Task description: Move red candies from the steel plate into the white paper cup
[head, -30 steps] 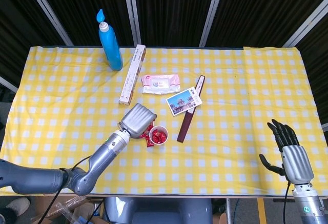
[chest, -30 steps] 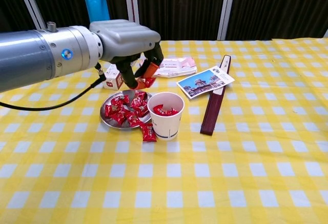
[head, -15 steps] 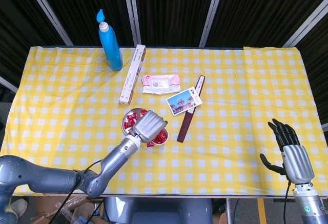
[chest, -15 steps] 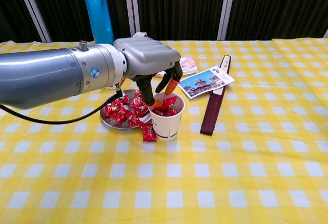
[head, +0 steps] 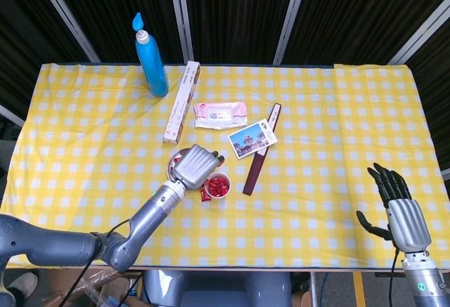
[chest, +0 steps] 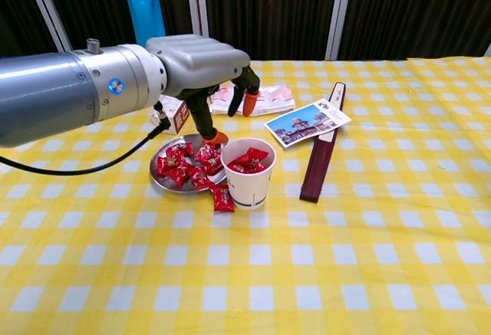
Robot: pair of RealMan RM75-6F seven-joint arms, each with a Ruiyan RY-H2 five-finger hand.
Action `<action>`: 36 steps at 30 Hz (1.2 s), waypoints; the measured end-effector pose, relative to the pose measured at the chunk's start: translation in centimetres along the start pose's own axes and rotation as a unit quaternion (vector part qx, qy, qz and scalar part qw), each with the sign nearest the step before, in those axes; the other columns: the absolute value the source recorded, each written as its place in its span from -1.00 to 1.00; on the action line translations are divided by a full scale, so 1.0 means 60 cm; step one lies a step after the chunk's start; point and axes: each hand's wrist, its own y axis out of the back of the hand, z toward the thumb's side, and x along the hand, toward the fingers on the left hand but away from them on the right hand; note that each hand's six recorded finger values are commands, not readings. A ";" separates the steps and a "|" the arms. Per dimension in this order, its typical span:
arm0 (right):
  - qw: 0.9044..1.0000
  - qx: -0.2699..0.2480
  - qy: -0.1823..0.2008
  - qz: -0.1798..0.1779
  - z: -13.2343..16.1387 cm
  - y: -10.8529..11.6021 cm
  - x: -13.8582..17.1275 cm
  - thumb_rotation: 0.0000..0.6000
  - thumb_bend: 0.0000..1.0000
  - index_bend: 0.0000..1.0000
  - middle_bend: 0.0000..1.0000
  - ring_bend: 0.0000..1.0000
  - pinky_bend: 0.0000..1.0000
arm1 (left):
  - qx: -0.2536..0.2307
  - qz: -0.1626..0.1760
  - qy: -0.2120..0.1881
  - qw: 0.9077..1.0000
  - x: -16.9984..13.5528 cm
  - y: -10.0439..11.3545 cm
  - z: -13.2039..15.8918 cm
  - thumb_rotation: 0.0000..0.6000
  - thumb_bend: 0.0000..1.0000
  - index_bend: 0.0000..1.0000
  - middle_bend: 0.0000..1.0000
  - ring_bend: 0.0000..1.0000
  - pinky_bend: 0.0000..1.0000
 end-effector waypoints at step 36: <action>1.000 -0.003 -0.004 0.002 -0.003 0.000 -0.002 1.00 -0.22 -1.00 -1.00 -1.00 -1.00 | 0.069 -0.092 -0.029 0.993 0.010 -0.145 -0.039 1.00 -0.45 -0.14 -0.16 0.75 0.89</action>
